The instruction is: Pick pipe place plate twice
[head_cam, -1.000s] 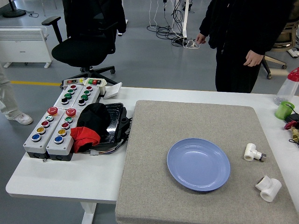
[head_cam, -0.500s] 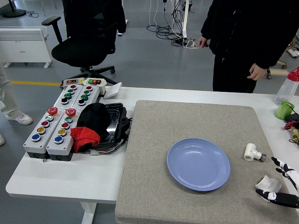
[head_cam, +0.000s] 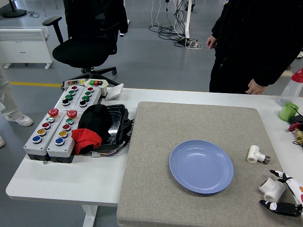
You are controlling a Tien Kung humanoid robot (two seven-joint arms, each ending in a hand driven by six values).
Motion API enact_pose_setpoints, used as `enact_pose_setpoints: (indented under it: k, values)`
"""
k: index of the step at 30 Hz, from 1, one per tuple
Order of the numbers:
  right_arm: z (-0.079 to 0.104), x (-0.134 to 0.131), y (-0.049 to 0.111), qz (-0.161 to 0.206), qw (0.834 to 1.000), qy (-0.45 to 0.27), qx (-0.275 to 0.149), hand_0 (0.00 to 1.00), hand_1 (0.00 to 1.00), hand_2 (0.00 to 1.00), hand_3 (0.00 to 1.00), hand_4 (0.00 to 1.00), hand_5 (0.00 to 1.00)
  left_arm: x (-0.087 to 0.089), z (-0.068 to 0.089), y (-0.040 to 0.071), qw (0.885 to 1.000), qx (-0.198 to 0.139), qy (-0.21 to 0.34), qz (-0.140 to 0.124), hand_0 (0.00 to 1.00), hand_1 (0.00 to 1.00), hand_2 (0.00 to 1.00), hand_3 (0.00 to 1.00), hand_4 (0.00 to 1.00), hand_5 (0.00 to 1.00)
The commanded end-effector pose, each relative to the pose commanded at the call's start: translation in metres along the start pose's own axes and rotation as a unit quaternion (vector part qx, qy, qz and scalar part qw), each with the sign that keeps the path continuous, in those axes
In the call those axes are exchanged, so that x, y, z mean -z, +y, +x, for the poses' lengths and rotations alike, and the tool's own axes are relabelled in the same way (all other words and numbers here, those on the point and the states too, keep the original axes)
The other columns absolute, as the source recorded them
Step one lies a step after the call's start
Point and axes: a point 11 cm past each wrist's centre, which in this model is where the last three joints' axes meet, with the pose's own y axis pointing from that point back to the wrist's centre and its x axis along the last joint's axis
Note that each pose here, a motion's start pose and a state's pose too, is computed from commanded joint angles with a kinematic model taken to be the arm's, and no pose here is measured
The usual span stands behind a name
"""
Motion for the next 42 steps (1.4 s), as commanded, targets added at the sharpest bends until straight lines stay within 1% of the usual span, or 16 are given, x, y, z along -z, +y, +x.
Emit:
enact_pose_setpoints:
  k: [4, 5, 10, 11, 15, 17, 19, 22, 23, 24, 28, 32, 37, 40, 41, 42]
  values:
    - [-0.004, 0.002, 0.001, 0.011, 1.0, -0.006, 0.001, 0.538, 0.621, 0.637, 0.736, 0.748, 0.251, 0.003, 0.0, -0.001, 1.0, 0.0, 0.001, 0.003, 0.653, 0.625, 0.636, 0.577, 0.407, 0.998]
    - [-0.005, 0.002, 0.001, 0.012, 1.0, -0.005, 0.001, 0.275, 0.409, 0.505, 0.62, 0.629, 0.128, 0.003, 0.0, -0.001, 1.0, 0.0, 0.001, 0.003, 0.653, 0.625, 0.636, 0.578, 0.41, 0.998]
    - [-0.007, 0.003, 0.0, 0.016, 1.0, -0.01, -0.001, 0.275, 0.409, 0.505, 0.62, 0.629, 0.128, 0.005, -0.001, -0.001, 1.0, 0.001, 0.002, 0.005, 0.653, 0.625, 0.636, 0.578, 0.41, 0.998]
    - [-0.007, 0.003, 0.0, 0.016, 1.0, -0.01, -0.001, 0.219, 0.36, 0.496, 0.577, 0.566, 0.088, 0.005, -0.001, -0.001, 1.0, 0.001, 0.002, 0.005, 0.653, 0.626, 0.636, 0.578, 0.41, 0.998]
    - [-0.003, 0.014, 0.0, 0.039, 0.999, -0.019, -0.014, 0.219, 0.36, 0.496, 0.577, 0.566, 0.088, 0.007, -0.002, -0.002, 1.0, 0.001, 0.004, 0.006, 0.653, 0.626, 0.636, 0.578, 0.41, 0.998]
    - [0.001, 0.024, 0.0, 0.055, 0.998, -0.023, -0.021, 0.213, 0.358, 0.496, 0.568, 0.543, 0.079, 0.008, -0.003, -0.002, 1.0, 0.002, 0.004, 0.007, 0.653, 0.625, 0.636, 0.577, 0.41, 0.998]
    - [0.006, 0.036, -0.002, 0.072, 0.997, -0.027, -0.027, 0.213, 0.358, 0.496, 0.568, 0.543, 0.079, 0.008, -0.003, -0.002, 1.0, 0.002, 0.004, 0.008, 0.653, 0.625, 0.636, 0.577, 0.41, 0.998]
    - [0.011, 0.058, -0.008, 0.103, 0.994, -0.03, -0.034, 0.213, 0.358, 0.496, 0.568, 0.543, 0.079, 0.009, -0.003, -0.003, 1.0, 0.002, 0.005, 0.008, 0.653, 0.625, 0.636, 0.577, 0.41, 0.998]
    - [0.009, 0.069, -0.012, 0.116, 0.992, -0.032, -0.032, 0.213, 0.36, 0.498, 0.565, 0.513, 0.054, 0.01, -0.004, -0.003, 1.0, 0.003, 0.005, 0.009, 0.653, 0.626, 0.636, 0.577, 0.41, 0.998]
    - [0.01, 0.074, -0.014, 0.122, 0.992, -0.032, -0.032, 0.213, 0.36, 0.498, 0.565, 0.513, 0.054, 0.01, -0.004, -0.003, 1.0, 0.003, 0.005, 0.009, 0.653, 0.626, 0.636, 0.577, 0.41, 0.998]
    - [-0.006, 0.108, -0.031, 0.153, 0.988, -0.034, -0.009, 0.213, 0.36, 0.498, 0.565, 0.513, 0.054, 0.011, -0.006, -0.003, 1.0, 0.005, 0.005, 0.011, 0.653, 0.626, 0.636, 0.577, 0.41, 0.998]
    - [-0.036, 0.141, -0.045, 0.18, 0.982, -0.037, 0.034, 0.22, 0.359, 0.496, 0.565, 0.519, 0.069, 0.014, -0.01, -0.004, 1.0, 0.009, 0.006, 0.013, 0.653, 0.626, 0.636, 0.577, 0.41, 0.998]
    - [-0.064, 0.168, -0.06, 0.189, 0.978, -0.026, 0.079, 0.235, 0.362, 0.497, 0.566, 0.52, 0.083, 0.014, -0.012, -0.003, 1.0, 0.012, 0.01, 0.013, 0.654, 0.625, 0.636, 0.577, 0.41, 0.998]
    - [-0.074, 0.178, -0.066, 0.191, 0.977, -0.014, 0.095, 0.235, 0.362, 0.497, 0.566, 0.52, 0.083, 0.014, -0.012, -0.004, 1.0, 0.012, 0.012, 0.013, 0.654, 0.625, 0.636, 0.577, 0.41, 0.998]
    - [-0.078, 0.182, -0.068, 0.192, 0.976, -0.008, 0.1, 0.342, 0.463, 0.511, 0.594, 0.551, 0.115, 0.015, -0.013, -0.004, 1.0, 0.012, 0.013, 0.013, 0.654, 0.625, 0.636, 0.575, 0.411, 0.998]
    - [-0.081, 0.184, -0.069, 0.191, 0.976, -0.005, 0.103, 0.342, 0.463, 0.511, 0.594, 0.551, 0.115, 0.014, -0.013, -0.004, 1.0, 0.012, 0.013, 0.013, 0.654, 0.625, 0.636, 0.575, 0.411, 0.998]
